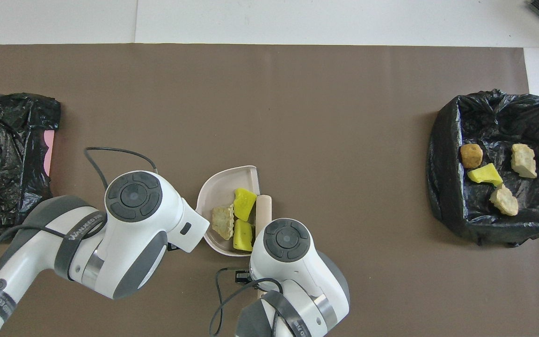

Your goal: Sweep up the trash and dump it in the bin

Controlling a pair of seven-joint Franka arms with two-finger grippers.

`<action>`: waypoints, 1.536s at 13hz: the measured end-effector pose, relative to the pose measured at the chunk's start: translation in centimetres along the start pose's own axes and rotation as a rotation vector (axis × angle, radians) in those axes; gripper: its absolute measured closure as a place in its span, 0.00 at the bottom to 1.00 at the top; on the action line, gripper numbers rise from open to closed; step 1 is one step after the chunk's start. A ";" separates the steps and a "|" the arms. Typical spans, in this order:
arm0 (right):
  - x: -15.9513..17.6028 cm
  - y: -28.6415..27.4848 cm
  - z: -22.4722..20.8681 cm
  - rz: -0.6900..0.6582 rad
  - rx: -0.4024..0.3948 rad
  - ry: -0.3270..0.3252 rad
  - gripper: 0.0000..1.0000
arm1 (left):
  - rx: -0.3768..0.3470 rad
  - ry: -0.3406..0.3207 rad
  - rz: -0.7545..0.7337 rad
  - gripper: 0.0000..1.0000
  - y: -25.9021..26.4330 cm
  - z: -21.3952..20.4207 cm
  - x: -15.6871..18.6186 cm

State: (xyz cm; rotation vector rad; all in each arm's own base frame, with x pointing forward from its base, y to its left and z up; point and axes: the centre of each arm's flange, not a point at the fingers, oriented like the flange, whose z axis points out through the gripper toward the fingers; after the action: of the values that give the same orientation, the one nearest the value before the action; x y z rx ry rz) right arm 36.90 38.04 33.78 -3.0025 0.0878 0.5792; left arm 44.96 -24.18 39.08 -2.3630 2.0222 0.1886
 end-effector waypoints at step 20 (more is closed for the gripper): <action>-6.1 -6.6 2.2 -0.059 -0.055 0.086 0.74 | 0.021 0.189 -0.526 0.68 -8.2 -16.1 -40.0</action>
State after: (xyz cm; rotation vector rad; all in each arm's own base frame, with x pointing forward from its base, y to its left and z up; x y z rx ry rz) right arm 30.95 45.07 34.47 -3.0712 -0.0112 0.4539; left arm 48.19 14.81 58.88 -2.8816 1.3691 -0.0716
